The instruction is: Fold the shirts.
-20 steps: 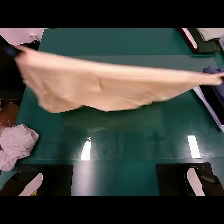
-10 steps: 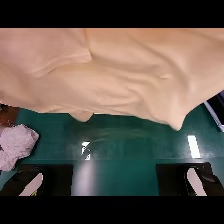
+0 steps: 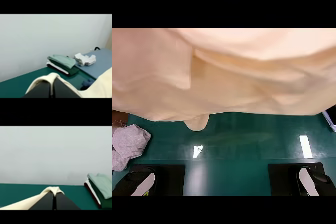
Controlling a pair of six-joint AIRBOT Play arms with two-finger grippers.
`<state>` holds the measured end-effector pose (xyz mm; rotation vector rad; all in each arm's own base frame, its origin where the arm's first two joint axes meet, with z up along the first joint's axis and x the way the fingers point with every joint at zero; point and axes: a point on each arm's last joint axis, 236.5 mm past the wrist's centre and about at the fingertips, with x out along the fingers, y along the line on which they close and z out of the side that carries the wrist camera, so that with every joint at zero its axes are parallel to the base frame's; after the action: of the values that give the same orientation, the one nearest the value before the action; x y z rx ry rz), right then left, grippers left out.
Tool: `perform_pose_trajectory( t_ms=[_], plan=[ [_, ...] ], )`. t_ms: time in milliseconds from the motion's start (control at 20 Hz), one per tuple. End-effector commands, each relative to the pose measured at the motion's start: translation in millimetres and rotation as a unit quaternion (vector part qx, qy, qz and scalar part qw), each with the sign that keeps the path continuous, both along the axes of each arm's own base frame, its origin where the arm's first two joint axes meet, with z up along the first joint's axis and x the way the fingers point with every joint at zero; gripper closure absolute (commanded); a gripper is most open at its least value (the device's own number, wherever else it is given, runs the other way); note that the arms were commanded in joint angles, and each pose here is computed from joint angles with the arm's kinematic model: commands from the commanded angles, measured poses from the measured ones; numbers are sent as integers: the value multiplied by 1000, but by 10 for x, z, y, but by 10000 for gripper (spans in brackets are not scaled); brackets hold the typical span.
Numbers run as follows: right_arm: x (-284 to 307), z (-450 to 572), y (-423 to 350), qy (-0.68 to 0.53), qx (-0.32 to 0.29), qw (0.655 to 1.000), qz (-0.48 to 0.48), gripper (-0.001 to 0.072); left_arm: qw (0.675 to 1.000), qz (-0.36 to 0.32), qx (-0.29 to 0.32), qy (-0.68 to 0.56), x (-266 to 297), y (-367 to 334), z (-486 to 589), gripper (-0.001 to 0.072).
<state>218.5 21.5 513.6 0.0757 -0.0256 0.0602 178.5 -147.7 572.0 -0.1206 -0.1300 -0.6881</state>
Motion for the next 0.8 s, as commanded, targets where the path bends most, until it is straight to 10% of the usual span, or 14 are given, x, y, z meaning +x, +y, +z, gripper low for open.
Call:
perform_pose_trajectory(
  t_ms=[0,300,750],
  plan=[
    [-46,-164,20,39,-9,999,0,700,999,-51,-10,-6,-248,-171,53,681],
    [-3,-598,-334,132,21,989,-67,701,1000,-17,24,-10,-493,-96,-51,682],
    [996,-2021,-698,449,133,883,-36,702,929,103,79,346,1396,527,-2263,682]
  ],
)
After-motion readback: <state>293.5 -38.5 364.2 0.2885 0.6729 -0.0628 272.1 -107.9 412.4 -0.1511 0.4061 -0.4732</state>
